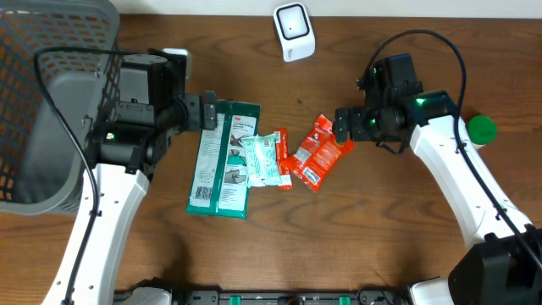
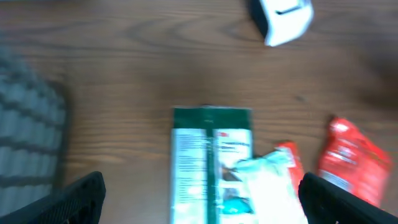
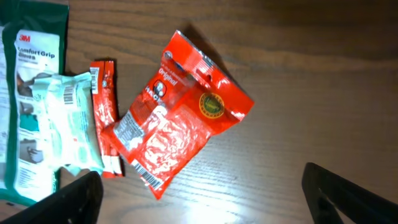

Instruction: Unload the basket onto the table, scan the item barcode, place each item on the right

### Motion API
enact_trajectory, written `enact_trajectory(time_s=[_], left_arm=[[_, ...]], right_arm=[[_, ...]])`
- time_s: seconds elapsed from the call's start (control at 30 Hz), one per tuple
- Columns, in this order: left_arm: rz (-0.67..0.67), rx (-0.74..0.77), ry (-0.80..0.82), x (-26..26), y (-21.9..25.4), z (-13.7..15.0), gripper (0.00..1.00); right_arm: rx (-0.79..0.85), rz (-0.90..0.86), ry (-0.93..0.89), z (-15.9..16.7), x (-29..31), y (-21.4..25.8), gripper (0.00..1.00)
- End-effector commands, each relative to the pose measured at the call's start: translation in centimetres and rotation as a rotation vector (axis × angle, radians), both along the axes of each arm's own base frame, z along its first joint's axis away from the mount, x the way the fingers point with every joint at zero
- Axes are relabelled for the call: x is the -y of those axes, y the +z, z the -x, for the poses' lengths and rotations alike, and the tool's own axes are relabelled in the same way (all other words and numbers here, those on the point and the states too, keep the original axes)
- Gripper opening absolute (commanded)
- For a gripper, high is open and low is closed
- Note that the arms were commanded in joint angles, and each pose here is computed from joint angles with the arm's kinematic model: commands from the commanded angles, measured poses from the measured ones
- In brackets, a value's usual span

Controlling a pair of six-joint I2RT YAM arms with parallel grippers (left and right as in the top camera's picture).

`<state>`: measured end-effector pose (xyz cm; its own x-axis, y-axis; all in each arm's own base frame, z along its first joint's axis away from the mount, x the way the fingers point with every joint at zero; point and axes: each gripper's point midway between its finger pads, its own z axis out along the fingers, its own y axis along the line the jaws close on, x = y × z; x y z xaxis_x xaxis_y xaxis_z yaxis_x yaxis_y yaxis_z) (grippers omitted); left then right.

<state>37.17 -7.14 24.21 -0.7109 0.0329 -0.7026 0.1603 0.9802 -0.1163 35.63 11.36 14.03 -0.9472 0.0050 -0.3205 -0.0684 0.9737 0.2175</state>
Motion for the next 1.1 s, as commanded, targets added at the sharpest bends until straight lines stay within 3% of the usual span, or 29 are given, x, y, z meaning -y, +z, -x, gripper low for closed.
enact_trajectory(time_s=[0.0, 0.2, 0.33, 0.37, 0.43, 0.5, 0.53, 0.57, 0.77, 0.97, 1.07], left_arm=[[0.226, -0.118, -0.211, 5.7, -1.6, 1.7, 1.0], [0.236, -0.245, -0.319, 9.9, -5.4, 2.5, 1.0], [0.233, -0.316, -0.37, 12.0, -7.6, 3.2, 1.0], [0.241, -0.328, -0.392, 12.8, -8.0, 3.4, 0.95], [0.24, -0.346, -0.411, 14.0, -8.7, 3.6, 0.6], [0.241, -0.368, -0.405, 15.2, -9.6, 3.7, 0.32], [0.236, -0.379, -0.4, 15.9, -10.1, 3.8, 0.19], [0.228, -0.386, -0.396, 16.5, -10.6, 3.9, 0.14], [0.023, -0.37, -0.4, 19.4, -15.2, 4.2, 0.12], [-0.014, -0.395, -0.437, 21.4, -18.4, 4.7, 0.11], [-0.02, -0.399, -0.433, 21.5, -19.5, 4.3, 0.1]], right_arm=[[-0.043, -0.035, -0.075, 0.4, 0.0, -0.5, 0.94], [-0.073, -0.077, -0.078, 0.9, -0.1, -0.8, 0.89], [-0.082, -0.145, -0.066, 0.7, 0.1, -0.4, 0.93], [-0.082, -0.149, -0.075, 0.6, 0.4, -0.4, 0.96], [-0.082, -0.149, -0.092, 0.5, 1.2, -0.4, 0.98], [-0.077, -0.152, -0.093, 0.3, 1.9, -0.4, 0.98], [-0.076, -0.158, -0.091, 0.3, 2.1, -0.3, 0.97], [-0.079, -0.17, -0.094, 0.3, 2.3, -0.3, 0.96], [-0.111, -0.333, -0.098, 0.7, 2.9, 0.1, 0.85], [-0.157, -0.374, -0.101, 2.2, 2.6, -3.1, 0.76], [-0.147, -0.423, -0.082, 2.5, 1.8, -4.5, 0.67]])
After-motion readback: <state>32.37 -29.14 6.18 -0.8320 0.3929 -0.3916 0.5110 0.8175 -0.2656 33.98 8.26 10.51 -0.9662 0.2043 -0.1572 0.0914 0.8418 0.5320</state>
